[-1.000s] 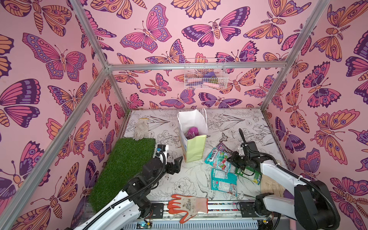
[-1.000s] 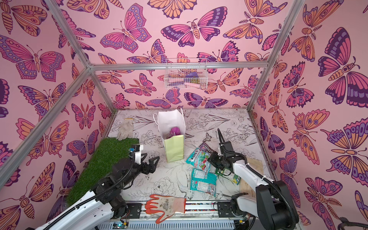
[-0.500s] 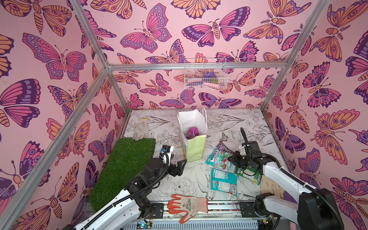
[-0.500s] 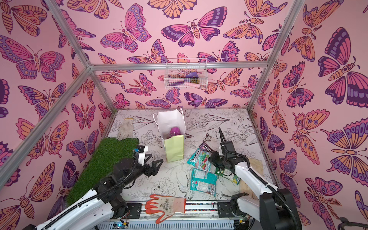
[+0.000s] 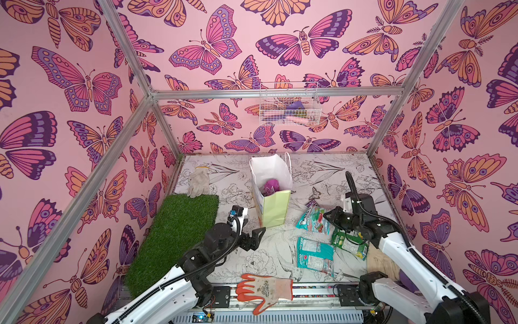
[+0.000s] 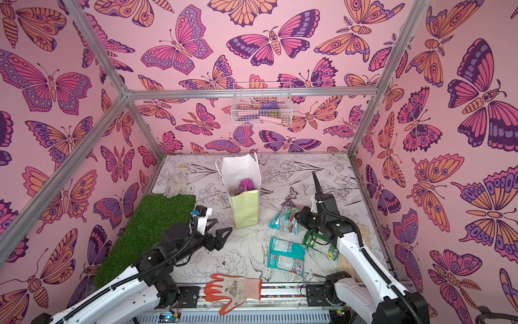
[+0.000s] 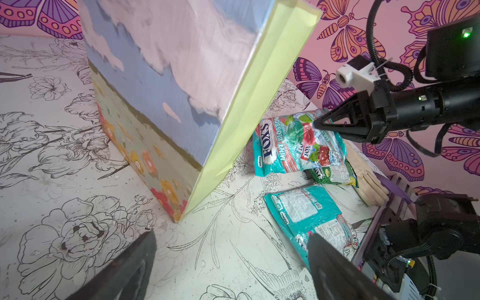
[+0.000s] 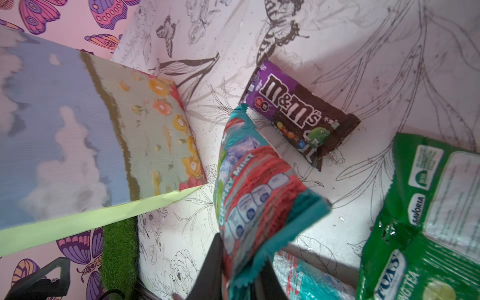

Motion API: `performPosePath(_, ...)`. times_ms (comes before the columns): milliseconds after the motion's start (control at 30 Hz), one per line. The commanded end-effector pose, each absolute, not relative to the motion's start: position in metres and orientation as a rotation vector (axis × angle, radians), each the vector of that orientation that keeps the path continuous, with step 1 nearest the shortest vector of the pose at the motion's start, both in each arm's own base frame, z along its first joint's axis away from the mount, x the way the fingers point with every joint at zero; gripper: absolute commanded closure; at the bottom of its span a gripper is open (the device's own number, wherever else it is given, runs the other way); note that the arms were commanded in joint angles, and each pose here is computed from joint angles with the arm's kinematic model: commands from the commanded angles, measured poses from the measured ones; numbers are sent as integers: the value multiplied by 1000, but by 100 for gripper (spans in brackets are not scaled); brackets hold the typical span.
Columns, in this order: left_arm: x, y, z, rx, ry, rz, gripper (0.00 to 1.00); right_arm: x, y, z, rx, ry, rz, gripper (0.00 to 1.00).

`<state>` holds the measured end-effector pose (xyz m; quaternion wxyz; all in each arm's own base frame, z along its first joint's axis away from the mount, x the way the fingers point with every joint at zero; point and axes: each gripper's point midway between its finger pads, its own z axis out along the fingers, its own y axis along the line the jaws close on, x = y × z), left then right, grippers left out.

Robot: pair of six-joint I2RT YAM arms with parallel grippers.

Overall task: Place the snacks into the paper bag
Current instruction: Pick up the snack at the center of the table, then place the snack in the paper bag.

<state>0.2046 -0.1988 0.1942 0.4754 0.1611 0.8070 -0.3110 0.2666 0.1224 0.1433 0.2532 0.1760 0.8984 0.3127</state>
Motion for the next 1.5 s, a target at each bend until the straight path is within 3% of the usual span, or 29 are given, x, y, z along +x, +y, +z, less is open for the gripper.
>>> performPosePath(0, 202, -201, 190, 417, 1965, -771, 8, 272, 121, 174, 420, 2371, 847, 100)
performPosePath(800, 196, -213, 180, 425, 1963, -828, 8, 279, 129, 318, 181, 2096, 896, 100)
performPosePath(1467, 186, -229, 166, 496, 1988, -808, 9, 279, 143, 406, 53, 1913, 953, 100)
